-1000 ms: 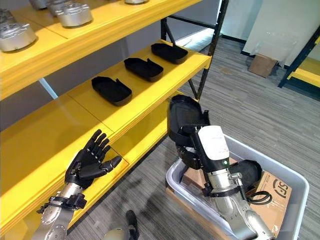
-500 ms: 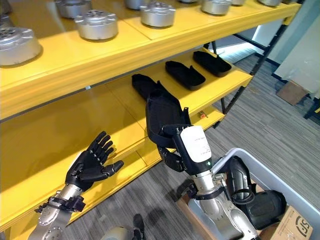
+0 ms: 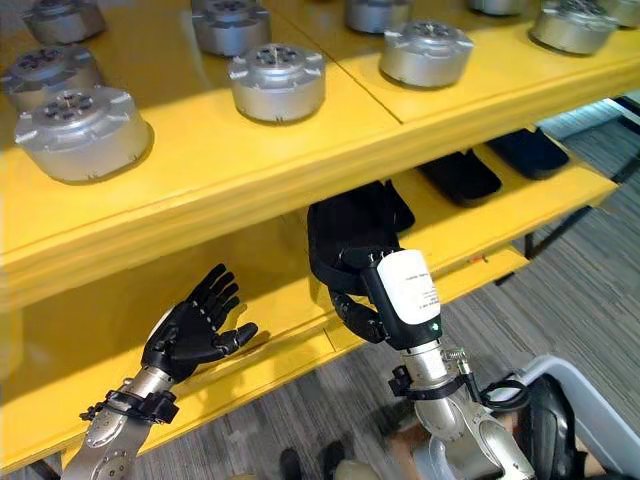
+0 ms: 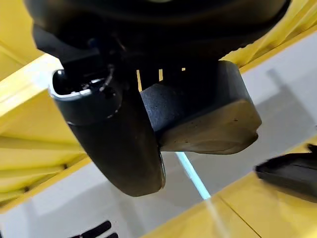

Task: Move parts from the plastic box to the shelf.

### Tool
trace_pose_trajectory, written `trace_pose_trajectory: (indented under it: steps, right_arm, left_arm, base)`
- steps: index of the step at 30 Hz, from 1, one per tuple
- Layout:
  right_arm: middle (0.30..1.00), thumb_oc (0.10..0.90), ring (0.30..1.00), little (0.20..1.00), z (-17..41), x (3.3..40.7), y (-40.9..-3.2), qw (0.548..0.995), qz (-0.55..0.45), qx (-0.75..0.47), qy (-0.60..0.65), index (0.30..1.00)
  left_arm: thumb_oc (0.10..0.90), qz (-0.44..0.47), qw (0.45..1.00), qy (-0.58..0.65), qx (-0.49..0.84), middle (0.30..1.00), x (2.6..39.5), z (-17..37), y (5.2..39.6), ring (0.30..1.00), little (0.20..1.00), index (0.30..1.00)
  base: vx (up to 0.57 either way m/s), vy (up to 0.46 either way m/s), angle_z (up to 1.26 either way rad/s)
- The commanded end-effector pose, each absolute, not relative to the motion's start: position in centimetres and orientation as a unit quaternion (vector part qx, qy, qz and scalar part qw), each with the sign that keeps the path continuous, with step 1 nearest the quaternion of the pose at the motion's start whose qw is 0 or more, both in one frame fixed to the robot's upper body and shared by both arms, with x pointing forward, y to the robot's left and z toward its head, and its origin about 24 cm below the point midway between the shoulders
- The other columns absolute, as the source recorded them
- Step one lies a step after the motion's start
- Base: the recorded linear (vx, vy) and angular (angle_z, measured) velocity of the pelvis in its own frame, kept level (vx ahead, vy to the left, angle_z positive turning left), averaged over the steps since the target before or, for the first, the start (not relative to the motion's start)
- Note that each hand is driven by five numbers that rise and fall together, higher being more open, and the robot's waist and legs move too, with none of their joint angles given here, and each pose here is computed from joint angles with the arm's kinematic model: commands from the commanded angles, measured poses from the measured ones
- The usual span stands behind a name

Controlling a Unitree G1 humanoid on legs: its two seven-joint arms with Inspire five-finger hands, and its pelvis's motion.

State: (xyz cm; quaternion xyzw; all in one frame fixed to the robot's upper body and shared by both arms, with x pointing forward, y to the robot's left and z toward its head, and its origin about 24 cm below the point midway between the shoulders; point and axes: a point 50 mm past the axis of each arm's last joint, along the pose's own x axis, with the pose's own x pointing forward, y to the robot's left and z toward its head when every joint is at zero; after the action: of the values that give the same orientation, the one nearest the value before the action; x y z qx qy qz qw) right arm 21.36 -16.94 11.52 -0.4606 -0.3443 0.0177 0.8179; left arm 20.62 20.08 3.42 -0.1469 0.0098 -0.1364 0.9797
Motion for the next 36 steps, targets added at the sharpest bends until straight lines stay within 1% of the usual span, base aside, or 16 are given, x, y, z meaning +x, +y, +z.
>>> trace_pose_trajectory:
  steps: [1,6,15,17,19,22,24,28,31,36]
  right_arm:
    - [0.3,0.4,0.3,0.3,16.2,22.2,-16.8,0.795,-0.059,-0.402,-0.45,0.3]
    - [0.3,0.4,0.3,0.3,15.8,22.6,-16.9,0.796,-0.059,-0.411,-0.441,0.3]
    - [0.3,0.4,0.3,0.3,16.2,22.9,-17.2,0.798,-0.052,-0.419,-0.43,0.3]
    - [0.3,0.4,0.3,0.3,16.1,23.1,-17.4,0.808,-0.042,-0.412,-0.419,0.3]
    - [0.3,0.4,0.3,0.3,15.5,23.2,-17.5,0.829,-0.034,-0.393,-0.396,0.3]
    - [0.3,0.4,0.3,0.3,14.9,23.5,-17.6,0.842,-0.048,-0.378,-0.382,0.3]
    - [0.3,0.4,0.3,0.3,14.7,23.5,-17.7,0.844,-0.051,-0.377,-0.379,0.3]
    - [0.3,0.4,0.3,0.3,14.3,22.7,-18.1,0.84,-0.028,-0.395,-0.37,0.3]
    - [0.3,0.4,0.3,0.3,14.2,22.3,-18.4,0.839,-0.037,-0.399,-0.368,0.3]
    - [0.3,0.4,0.3,0.3,14.7,22.9,-18.8,0.843,-0.043,-0.396,-0.363,0.3]
  left_arm:
    - [0.9,-0.186,0.969,-0.102,-0.131,1.0,22.3,7.9,19.5,1.0,1.0,1.0]
    - [0.9,-0.195,0.967,-0.094,-0.135,1.0,22.4,7.8,18.9,1.0,1.0,1.0]
    - [0.9,-0.185,0.968,-0.077,-0.153,1.0,22.0,7.7,19.1,1.0,1.0,1.0]
    - [0.9,-0.186,0.967,-0.072,-0.156,1.0,22.1,7.6,19.0,1.0,1.0,1.0]
    - [0.9,-0.187,0.968,-0.06,-0.157,1.0,22.2,7.2,18.8,1.0,1.0,1.0]
    - [0.9,-0.183,0.971,-0.054,-0.142,1.0,22.2,6.8,18.6,1.0,1.0,1.0]
    - [0.9,-0.176,0.972,-0.052,-0.144,1.0,22.1,6.8,18.8,1.0,1.0,1.0]
    - [0.9,-0.14,0.978,-0.052,-0.146,1.0,21.2,6.6,20.5,1.0,1.0,1.0]
    - [0.9,-0.133,0.979,-0.049,-0.145,1.0,20.5,6.4,21.4,1.0,1.0,1.0]
    - [0.9,-0.125,0.982,-0.051,-0.136,1.0,20.3,6.7,21.9,1.0,1.0,1.0]
  base:
    - [0.09,0.005,0.66]
    - [0.08,0.059,0.71]
    - [0.05,0.186,0.01]
    - [-0.01,0.286,-0.15]
    - [0.01,0.282,-0.06]
    - [-0.02,0.229,0.0]
    - [-0.03,0.191,0.11]
    - [-0.01,0.173,0.21]
    - [-0.02,0.049,0.26]
    - [-0.01,0.044,0.29]
